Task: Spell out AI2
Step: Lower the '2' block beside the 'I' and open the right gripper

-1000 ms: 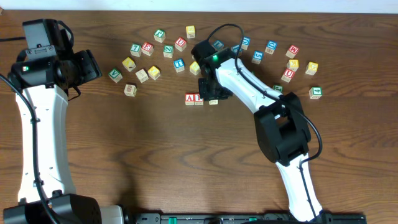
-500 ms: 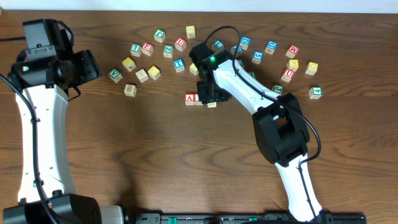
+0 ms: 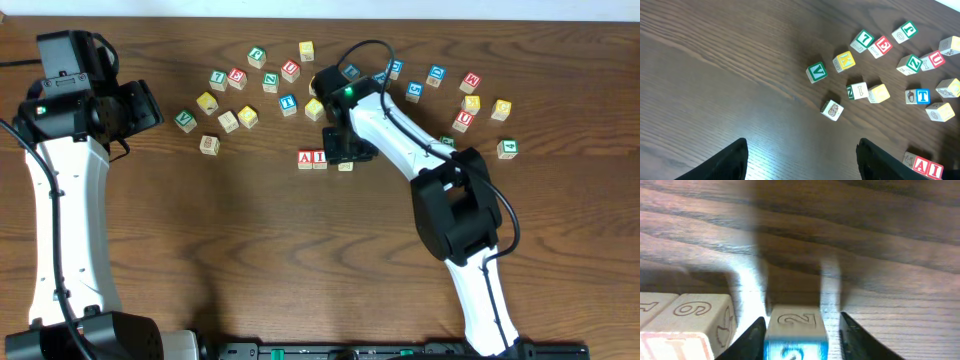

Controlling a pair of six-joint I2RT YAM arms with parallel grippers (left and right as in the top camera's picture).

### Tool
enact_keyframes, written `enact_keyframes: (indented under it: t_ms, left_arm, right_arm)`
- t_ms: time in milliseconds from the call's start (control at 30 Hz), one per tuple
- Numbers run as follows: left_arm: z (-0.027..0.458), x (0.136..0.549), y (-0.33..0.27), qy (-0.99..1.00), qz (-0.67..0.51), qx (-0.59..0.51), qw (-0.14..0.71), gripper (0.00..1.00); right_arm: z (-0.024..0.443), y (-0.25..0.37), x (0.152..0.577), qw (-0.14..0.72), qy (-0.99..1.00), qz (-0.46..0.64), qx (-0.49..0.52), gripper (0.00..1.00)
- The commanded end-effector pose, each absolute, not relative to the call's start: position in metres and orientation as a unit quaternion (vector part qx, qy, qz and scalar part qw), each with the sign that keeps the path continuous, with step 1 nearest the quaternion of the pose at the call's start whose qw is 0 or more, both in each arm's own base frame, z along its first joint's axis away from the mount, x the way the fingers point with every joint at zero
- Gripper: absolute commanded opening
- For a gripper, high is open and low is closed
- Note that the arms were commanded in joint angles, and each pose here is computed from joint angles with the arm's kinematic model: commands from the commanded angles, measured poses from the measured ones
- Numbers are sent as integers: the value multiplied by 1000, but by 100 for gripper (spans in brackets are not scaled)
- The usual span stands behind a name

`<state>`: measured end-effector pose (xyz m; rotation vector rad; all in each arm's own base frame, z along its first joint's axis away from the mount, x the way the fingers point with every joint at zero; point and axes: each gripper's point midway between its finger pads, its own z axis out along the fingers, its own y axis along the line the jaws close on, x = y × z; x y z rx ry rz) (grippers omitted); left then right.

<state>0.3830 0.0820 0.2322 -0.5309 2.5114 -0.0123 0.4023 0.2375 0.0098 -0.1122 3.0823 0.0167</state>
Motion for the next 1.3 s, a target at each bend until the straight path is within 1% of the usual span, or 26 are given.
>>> enact_keyframes:
  t_ms: [0, 33, 100, 167, 400, 533, 667, 833, 1067, 1267]
  left_arm:
    - [234, 385, 84, 938, 0, -197, 286, 69]
    - [234, 385, 84, 938, 0, -197, 286, 69]
    - [234, 384, 84, 938, 0, -197, 286, 68]
    - [234, 385, 84, 938, 0, -197, 286, 69]
    - [234, 385, 84, 938, 0, -197, 286, 68]
    - [234, 384, 84, 938, 0, -197, 286, 68]
    - [234, 384, 84, 938, 0, -197, 286, 68]
    - [234, 384, 84, 938, 0, -197, 286, 69]
    - [234, 384, 84, 938, 0, -197, 286, 69]
    - [234, 384, 84, 938, 0, -197, 286, 69]
  right_arm:
    - [8, 231, 402, 23, 999, 4, -32, 40]
    - [9, 231, 402, 23, 999, 4, -32, 38]
    - [10, 230, 403, 24, 999, 5, -34, 31]
    - [11, 230, 403, 25, 999, 7, -33, 29]
    - [32, 230, 409, 47, 998, 18, -35, 32]
    - [58, 231, 414, 75, 996, 30, -43, 35]
    - [96, 229, 419, 113, 992, 47, -40, 38]
    - [119, 219, 417, 123, 990, 52, -33, 40]
    - [104, 205, 403, 79, 996, 29, -26, 34]
    - [83, 200, 393, 50, 998, 14, -25, 32]
